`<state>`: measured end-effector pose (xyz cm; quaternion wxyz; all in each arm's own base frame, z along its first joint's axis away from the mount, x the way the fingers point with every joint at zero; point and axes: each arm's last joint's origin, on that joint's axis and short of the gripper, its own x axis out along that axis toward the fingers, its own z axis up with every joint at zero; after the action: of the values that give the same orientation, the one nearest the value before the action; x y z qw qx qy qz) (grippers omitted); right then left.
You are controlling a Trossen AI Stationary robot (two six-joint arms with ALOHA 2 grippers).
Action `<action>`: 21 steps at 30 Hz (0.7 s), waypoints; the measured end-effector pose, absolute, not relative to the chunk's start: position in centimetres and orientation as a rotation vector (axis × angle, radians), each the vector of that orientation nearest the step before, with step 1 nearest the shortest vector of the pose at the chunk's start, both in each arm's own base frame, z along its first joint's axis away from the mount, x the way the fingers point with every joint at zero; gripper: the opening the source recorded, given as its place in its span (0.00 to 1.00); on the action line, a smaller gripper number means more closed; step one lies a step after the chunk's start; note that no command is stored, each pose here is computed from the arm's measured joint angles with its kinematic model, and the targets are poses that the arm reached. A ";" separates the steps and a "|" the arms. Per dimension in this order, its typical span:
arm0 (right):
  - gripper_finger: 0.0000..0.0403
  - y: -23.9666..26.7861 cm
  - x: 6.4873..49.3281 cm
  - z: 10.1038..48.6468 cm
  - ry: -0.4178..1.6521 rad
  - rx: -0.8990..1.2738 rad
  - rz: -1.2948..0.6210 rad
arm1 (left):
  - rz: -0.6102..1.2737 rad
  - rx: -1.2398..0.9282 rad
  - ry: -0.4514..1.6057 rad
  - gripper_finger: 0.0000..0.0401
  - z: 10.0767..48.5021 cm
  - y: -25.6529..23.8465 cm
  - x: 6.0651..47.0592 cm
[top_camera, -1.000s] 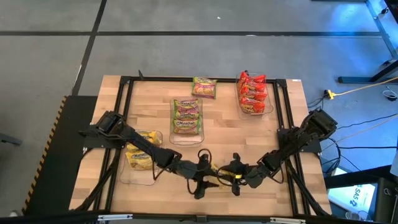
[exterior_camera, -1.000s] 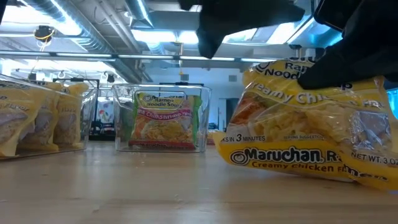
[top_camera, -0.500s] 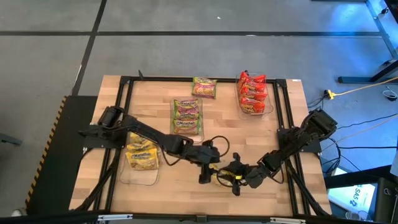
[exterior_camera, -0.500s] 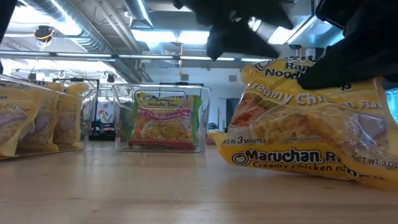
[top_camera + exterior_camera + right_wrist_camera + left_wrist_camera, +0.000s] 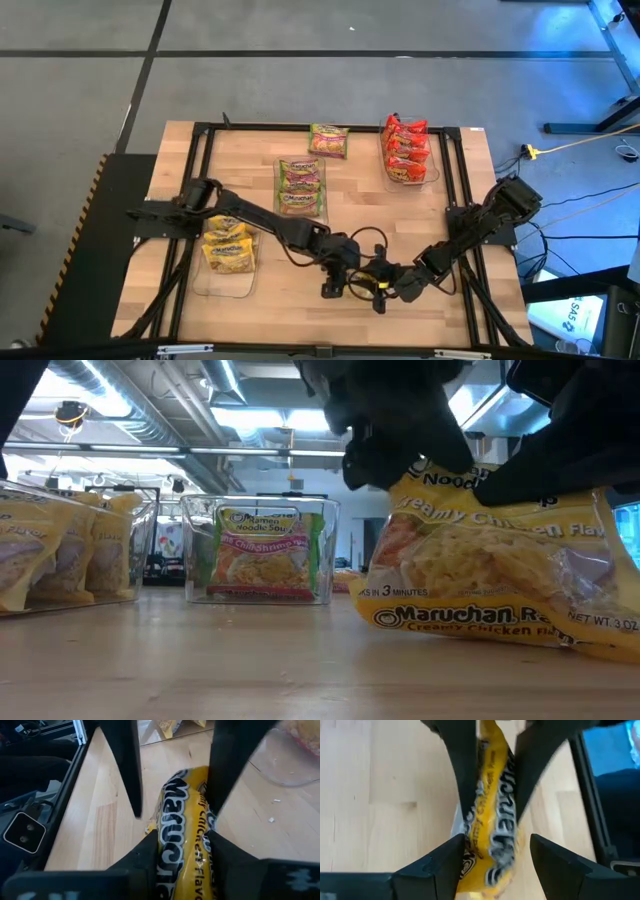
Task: Sort Maruchan noodles
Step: Put the yellow noodle pack into the bottom left transparent bin
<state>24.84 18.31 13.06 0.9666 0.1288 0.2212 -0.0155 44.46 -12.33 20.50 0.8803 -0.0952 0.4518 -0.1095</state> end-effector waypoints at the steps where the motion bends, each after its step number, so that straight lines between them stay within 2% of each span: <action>1: 0.24 18.3 24.8 13.1 0.447 0.261 -0.031 | -0.226 -0.197 0.946 0.55 20.3 -12.3 44.6; 5: 0.21 18.3 24.9 13.1 0.445 0.259 -0.030 | -0.221 -0.187 0.957 0.55 20.0 -12.4 44.8; 10: 0.23 18.3 24.9 13.1 0.444 0.248 -0.027 | -0.163 -0.161 0.956 0.55 19.8 -11.9 44.9; 17: 0.21 18.4 24.9 13.1 0.442 0.245 -0.020 | -0.156 -0.154 0.946 0.55 20.6 -11.8 45.1; 21: 0.22 18.3 24.9 13.1 0.441 0.242 -0.023 | -0.163 -0.142 0.960 0.55 20.2 -11.9 45.2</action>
<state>24.87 18.34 13.12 0.9685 0.1198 0.2182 -0.0112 45.16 -11.95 20.22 0.8815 -0.0682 0.4607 -0.0783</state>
